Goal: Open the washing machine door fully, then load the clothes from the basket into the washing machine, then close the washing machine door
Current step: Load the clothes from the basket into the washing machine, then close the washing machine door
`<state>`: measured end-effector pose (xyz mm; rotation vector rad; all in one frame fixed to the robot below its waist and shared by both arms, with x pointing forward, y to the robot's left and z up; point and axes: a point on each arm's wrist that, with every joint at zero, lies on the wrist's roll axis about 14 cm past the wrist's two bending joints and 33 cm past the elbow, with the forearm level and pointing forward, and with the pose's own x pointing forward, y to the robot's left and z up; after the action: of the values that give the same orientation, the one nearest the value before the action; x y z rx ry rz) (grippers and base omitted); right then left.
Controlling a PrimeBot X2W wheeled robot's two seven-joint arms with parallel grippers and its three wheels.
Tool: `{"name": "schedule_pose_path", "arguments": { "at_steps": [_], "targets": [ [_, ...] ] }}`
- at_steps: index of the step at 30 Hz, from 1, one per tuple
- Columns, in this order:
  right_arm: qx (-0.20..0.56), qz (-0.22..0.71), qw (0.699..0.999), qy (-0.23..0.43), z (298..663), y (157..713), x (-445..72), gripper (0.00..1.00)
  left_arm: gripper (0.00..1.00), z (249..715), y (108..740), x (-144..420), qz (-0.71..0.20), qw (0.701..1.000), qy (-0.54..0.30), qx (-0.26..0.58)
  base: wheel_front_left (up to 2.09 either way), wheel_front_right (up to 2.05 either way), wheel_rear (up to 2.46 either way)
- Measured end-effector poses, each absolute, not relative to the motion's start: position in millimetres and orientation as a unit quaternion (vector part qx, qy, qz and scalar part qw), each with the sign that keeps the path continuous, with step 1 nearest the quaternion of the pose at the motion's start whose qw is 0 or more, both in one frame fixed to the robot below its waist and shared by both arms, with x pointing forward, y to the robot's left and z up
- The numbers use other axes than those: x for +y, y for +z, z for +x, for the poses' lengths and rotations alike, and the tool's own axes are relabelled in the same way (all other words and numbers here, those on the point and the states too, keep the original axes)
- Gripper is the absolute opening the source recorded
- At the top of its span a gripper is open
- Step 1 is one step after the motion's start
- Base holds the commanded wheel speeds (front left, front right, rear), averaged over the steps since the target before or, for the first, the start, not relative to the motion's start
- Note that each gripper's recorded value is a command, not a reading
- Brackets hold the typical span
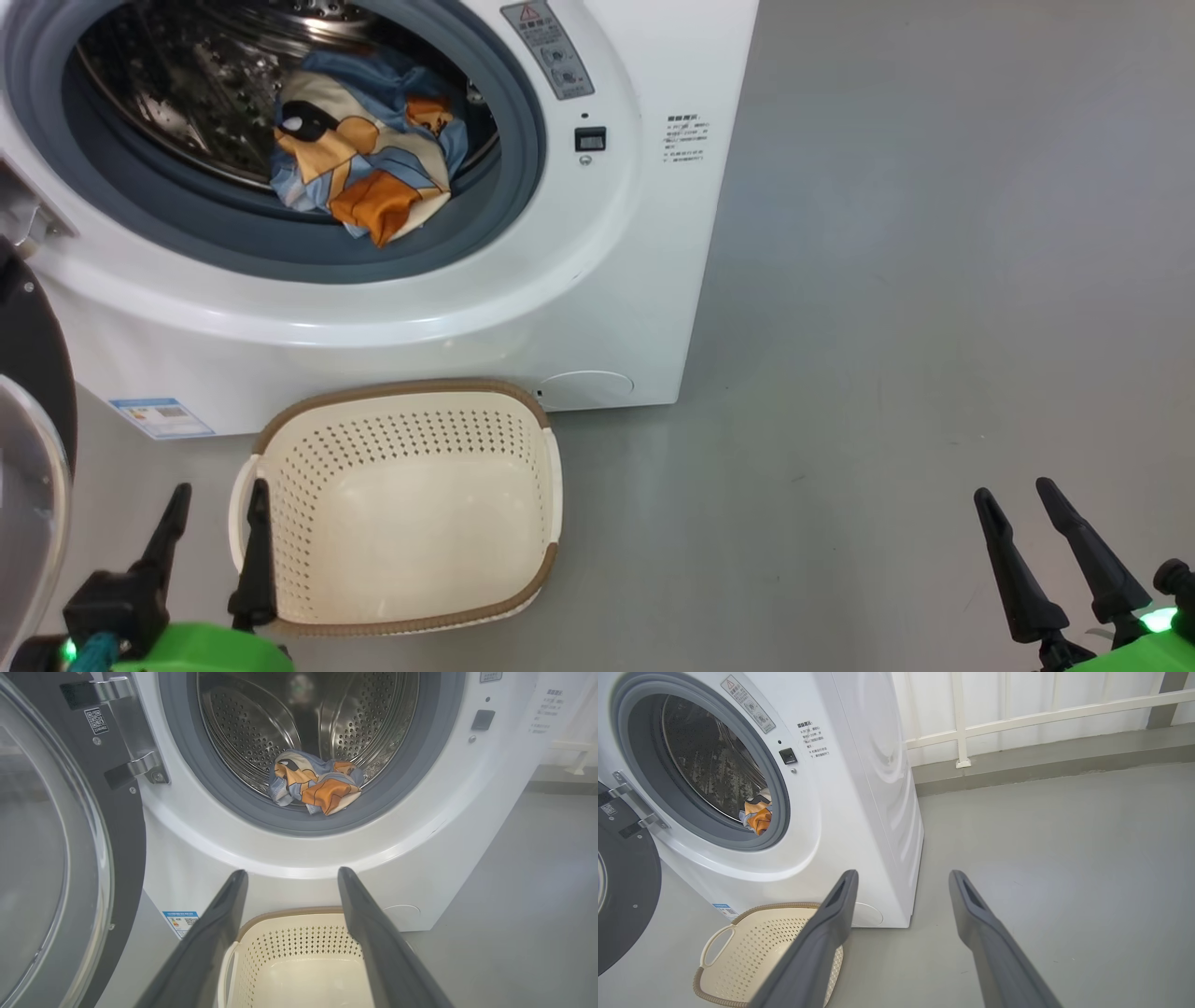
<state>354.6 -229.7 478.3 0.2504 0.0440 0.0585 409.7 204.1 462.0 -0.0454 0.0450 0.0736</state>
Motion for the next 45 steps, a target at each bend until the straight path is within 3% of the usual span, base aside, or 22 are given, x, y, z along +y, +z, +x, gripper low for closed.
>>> {"name": "schedule_pose_path", "arguments": {
  "at_steps": [27, 45],
  "targets": [
    [0.017, 0.124, 0.992, 0.019, 350, 481, -236, 1.00, 1.00, 395, 468, 209, -0.026, 0.998, 0.049, 0.014, -0.03, 0.03, 0.00],
    [0.017, 0.122, 0.992, 0.031, 355, 481, -230, 1.00, 1.00, 387, 469, 213, -0.032, 0.998, 0.055, 0.012, -1.07, 1.07, 0.00]
  ]
}}
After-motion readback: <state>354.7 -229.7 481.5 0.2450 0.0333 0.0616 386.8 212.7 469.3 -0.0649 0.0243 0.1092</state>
